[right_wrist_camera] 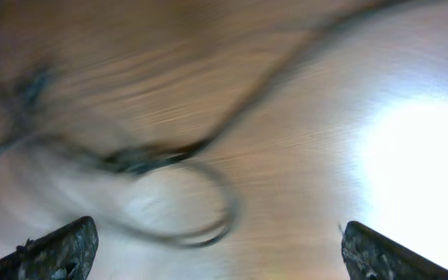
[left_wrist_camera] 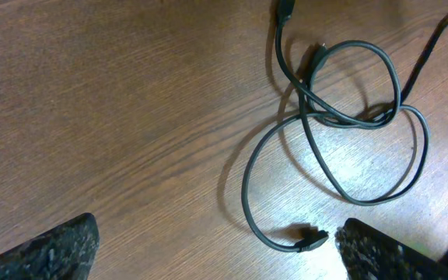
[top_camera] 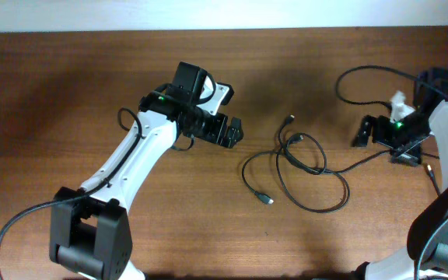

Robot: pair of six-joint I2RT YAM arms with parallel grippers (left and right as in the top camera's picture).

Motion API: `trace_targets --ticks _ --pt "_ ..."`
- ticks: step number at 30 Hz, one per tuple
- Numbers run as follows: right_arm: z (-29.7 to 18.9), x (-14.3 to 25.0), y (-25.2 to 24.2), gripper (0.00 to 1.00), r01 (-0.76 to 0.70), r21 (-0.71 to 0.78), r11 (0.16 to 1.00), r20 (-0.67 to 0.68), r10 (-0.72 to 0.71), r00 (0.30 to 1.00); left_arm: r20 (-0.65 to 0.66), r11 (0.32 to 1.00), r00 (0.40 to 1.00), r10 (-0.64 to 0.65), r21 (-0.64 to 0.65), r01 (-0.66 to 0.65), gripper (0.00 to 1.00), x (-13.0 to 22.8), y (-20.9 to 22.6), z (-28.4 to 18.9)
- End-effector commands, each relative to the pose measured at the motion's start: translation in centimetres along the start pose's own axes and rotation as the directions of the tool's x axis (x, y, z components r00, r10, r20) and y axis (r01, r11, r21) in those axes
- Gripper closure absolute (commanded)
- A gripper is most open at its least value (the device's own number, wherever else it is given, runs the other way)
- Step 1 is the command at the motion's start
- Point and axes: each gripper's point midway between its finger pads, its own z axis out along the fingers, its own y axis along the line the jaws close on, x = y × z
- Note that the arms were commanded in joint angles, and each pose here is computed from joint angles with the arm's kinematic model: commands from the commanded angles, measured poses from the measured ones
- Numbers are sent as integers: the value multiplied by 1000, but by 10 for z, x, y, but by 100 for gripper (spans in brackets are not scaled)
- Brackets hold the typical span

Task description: Untangle cables

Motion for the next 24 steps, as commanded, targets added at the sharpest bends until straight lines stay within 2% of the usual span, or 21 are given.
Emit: trace_targets --ticks 1,3,6,9,14,17,24 --pt "12 -1 -45 1 -340 237 910 113 322 940 -4 1000 1000 -4 18 4 1 1 -2 2" --pt "28 -2 -34 1 -401 158 902 107 388 915 -4 1000 1000 -4 18 4 1 1 -2 2" --pt "45 -5 -17 1 -406 46 913 80 402 912 -4 1000 1000 -4 18 4 1 1 -2 2" --pt "55 -14 -23 1 -409 50 911 140 399 906 -8 1000 1000 -6 18 6 1 1 -2 2" --pt "60 -25 -50 1 -564 119 817 270 520 810 -15 1000 1000 -9 18 9 1 3 -2 2" --pt "63 -38 -54 1 -569 118 814 318 512 798 -18 1000 1000 -10 18 11 1 4 -2 2" --pt "98 -54 -72 1 -599 138 789 318 538 781 -38 1000 999 -18 17 19 1 9 -2 2"
